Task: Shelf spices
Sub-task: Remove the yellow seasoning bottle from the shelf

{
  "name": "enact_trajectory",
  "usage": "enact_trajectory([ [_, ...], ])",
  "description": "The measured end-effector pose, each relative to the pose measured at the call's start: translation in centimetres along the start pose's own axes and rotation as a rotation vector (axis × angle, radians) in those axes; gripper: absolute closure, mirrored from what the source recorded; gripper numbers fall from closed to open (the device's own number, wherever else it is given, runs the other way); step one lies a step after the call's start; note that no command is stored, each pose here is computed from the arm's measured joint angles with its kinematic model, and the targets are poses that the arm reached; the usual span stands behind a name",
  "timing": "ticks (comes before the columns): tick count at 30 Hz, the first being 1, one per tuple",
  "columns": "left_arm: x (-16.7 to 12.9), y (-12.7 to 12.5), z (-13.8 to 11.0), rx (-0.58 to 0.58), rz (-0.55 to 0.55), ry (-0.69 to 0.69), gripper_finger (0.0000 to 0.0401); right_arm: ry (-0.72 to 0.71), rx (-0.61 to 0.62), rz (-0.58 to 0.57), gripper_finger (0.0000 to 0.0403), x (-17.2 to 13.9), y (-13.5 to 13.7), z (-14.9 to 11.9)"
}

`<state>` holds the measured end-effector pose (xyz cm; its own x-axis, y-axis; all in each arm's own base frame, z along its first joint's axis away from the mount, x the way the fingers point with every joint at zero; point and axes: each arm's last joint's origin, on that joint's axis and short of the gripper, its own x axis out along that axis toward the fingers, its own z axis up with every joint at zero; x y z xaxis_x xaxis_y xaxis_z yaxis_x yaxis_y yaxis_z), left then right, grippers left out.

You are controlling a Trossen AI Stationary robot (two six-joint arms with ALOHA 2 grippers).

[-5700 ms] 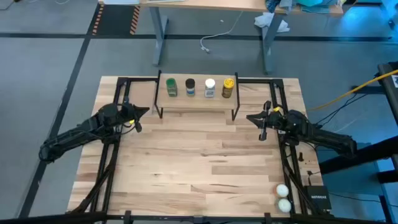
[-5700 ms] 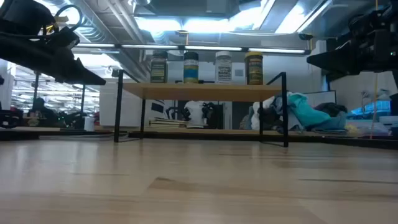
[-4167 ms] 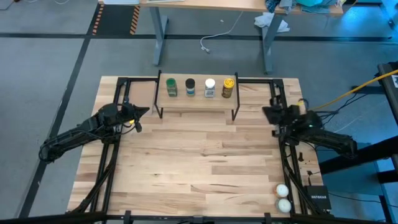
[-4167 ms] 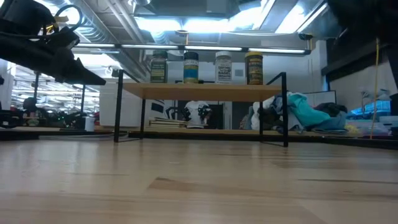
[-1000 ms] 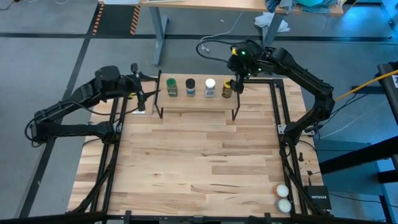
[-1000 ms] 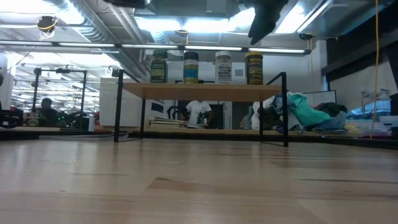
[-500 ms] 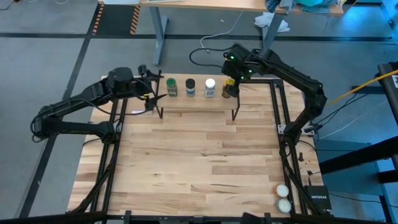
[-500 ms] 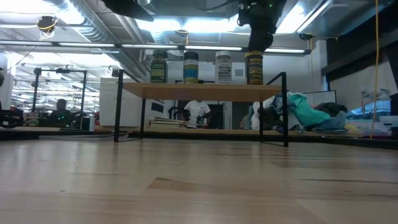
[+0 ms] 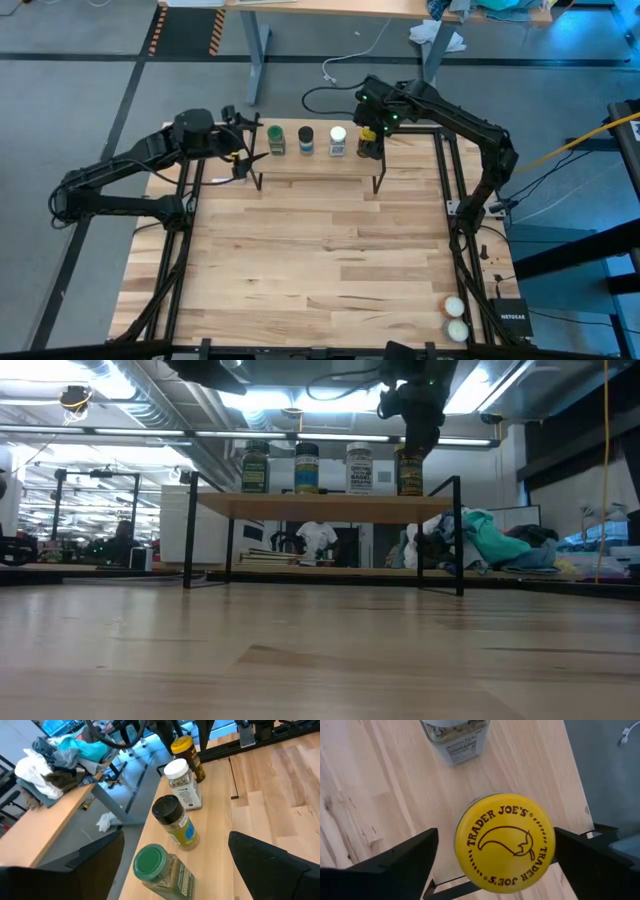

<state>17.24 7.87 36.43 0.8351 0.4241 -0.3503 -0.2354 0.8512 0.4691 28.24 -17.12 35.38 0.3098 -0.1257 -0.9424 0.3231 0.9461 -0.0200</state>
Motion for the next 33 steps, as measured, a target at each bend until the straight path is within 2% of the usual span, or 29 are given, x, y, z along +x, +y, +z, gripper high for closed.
enact_trajectory([
  [4,0.0,-0.2,-0.4,-0.007,-0.023,0.041,0.0050,-0.012,-0.003,-0.003,0.0070,0.0,0.0,0.1],
  [10,0.0,-0.4,-0.6,-0.031,-0.041,0.069,0.0050,-0.016,-0.012,0.018,0.0173,0.0,0.0,0.1],
  [21,-0.1,-0.8,-0.7,-0.098,-0.060,0.087,0.0050,-0.027,-0.001,0.019,0.0173,-0.9,0.1,0.2],
  [25,0.0,-0.9,-0.9,-0.103,-0.087,0.088,0.0050,-0.091,0.001,-0.020,0.0173,-3.5,0.5,0.8],
  [29,0.0,-1.0,-0.9,-0.120,-0.102,0.086,0.0050,-0.199,-0.011,-0.059,0.0173,-7.4,1.9,1.4],
  [33,-0.1,-1.1,-1.1,-0.149,-0.112,0.109,0.0050,-0.307,-0.029,-0.025,0.0173,-11.1,3.8,1.3],
])
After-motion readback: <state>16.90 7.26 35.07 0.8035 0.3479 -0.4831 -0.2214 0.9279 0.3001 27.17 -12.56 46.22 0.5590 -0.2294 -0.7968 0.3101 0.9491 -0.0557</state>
